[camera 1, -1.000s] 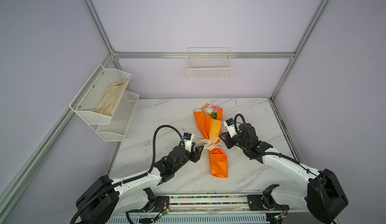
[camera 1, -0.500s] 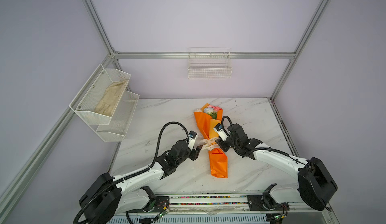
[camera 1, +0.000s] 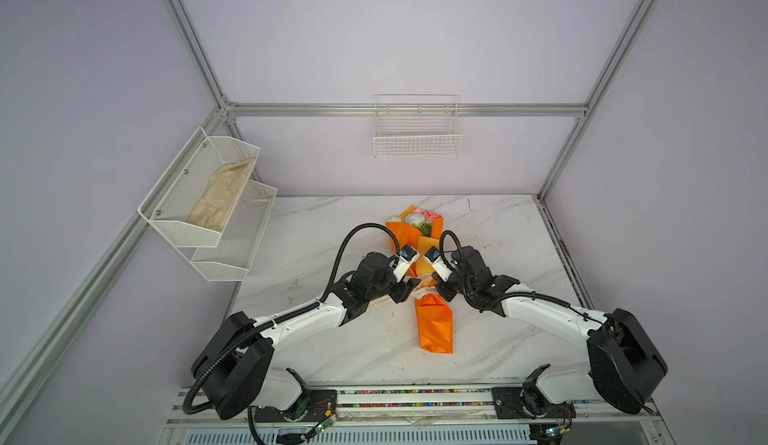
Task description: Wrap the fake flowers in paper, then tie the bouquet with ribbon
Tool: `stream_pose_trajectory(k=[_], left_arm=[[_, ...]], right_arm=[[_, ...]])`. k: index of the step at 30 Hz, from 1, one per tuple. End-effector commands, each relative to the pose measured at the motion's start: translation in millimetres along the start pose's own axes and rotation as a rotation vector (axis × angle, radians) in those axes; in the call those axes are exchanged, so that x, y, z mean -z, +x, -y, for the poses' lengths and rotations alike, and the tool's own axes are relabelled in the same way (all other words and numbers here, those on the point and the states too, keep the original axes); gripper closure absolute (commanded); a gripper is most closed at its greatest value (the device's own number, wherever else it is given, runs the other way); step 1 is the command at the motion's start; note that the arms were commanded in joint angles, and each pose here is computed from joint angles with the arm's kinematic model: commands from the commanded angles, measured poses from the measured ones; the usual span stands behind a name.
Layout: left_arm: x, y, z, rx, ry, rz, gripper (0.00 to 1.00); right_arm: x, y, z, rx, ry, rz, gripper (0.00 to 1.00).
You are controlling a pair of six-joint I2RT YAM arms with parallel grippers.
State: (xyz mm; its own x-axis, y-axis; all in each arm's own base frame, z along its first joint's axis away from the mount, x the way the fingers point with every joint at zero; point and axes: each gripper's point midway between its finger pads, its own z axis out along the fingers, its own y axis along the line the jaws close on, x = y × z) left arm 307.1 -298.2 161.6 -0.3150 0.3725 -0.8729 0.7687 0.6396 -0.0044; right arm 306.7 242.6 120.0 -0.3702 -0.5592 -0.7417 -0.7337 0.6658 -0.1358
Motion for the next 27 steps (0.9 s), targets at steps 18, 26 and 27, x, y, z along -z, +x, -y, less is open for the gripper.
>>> stream_pose_trajectory(k=[18, 26, 27], left_arm=[[-36, -55, 11, -0.17, 0.318, 0.086, 0.32], [-48, -46, 23, -0.168, 0.445, 0.084, 0.34], [-50, -46, 23, -0.168, 0.451, 0.084, 0.35]], right_arm=[[41, -29, -7, 0.122, 0.007, 0.238, 1.0], [45, -30, -7, 0.123, 0.005, 0.245, 1.0], [45, -29, -7, 0.121, 0.009, 0.244, 1.0]])
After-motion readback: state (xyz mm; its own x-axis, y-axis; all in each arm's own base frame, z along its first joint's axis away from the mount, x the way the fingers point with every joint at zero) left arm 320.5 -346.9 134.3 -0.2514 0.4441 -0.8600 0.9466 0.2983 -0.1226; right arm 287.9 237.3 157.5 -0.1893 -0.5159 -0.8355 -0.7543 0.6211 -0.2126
